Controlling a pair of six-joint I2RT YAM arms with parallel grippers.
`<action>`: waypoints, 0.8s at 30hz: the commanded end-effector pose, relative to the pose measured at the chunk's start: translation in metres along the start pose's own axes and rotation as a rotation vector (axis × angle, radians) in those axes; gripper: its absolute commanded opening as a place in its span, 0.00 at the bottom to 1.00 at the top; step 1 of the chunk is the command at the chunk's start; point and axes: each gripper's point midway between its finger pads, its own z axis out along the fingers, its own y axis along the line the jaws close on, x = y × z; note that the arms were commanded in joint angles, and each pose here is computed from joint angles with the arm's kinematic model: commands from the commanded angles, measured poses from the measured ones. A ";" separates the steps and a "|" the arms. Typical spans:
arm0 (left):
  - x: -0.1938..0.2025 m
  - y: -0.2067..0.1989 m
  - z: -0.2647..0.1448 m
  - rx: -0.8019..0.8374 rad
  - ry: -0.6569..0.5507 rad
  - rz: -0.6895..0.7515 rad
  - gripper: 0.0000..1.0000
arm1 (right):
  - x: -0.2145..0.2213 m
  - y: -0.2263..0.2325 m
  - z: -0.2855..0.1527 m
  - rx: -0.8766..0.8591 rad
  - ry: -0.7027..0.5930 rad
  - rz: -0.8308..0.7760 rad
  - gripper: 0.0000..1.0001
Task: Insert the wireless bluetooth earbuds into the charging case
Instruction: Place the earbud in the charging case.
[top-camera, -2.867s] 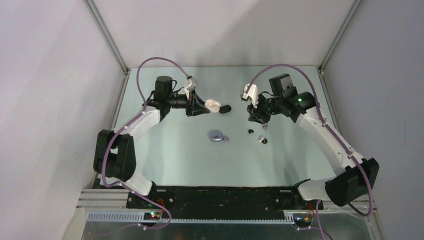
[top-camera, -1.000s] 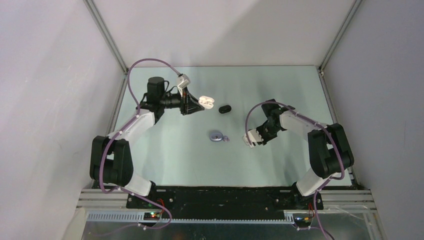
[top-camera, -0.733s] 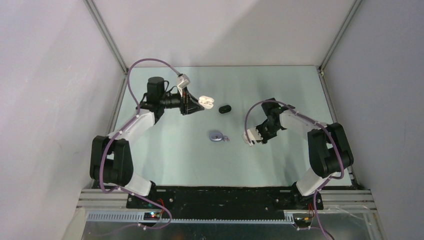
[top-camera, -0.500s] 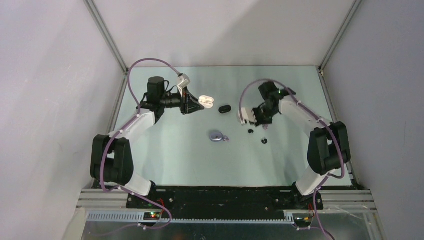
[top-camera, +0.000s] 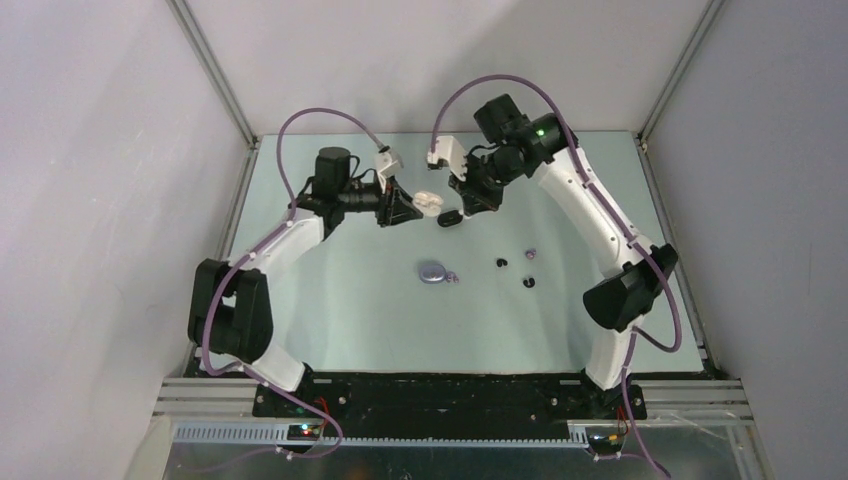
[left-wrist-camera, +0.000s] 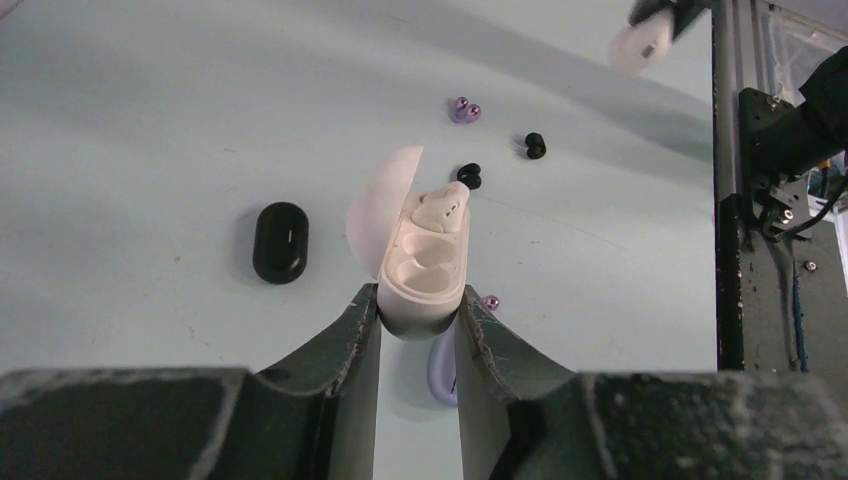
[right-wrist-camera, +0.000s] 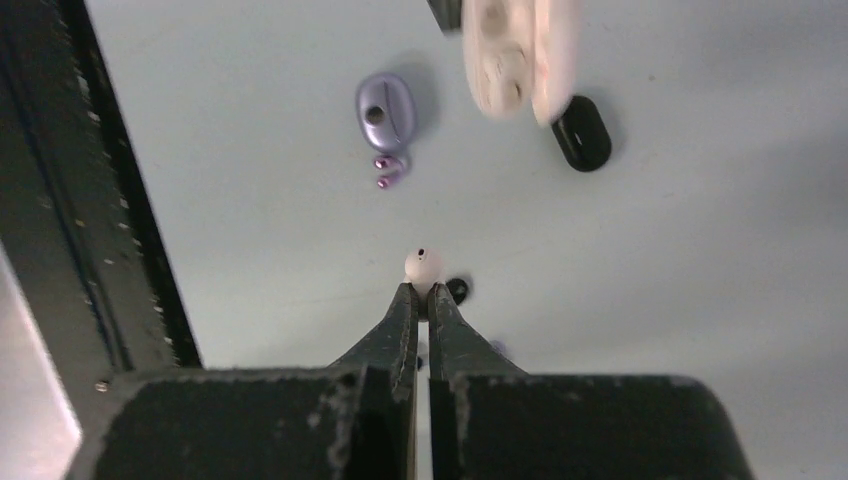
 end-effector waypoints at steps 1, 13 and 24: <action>-0.011 0.001 0.010 0.012 0.021 0.106 0.00 | -0.016 0.027 -0.008 -0.041 0.024 0.164 0.00; -0.014 -0.018 0.018 0.069 0.028 0.135 0.00 | -0.063 0.018 0.019 0.063 -0.048 0.063 0.00; -0.017 -0.033 0.016 0.167 0.019 0.192 0.00 | -0.069 0.010 0.033 0.128 -0.065 -0.059 0.00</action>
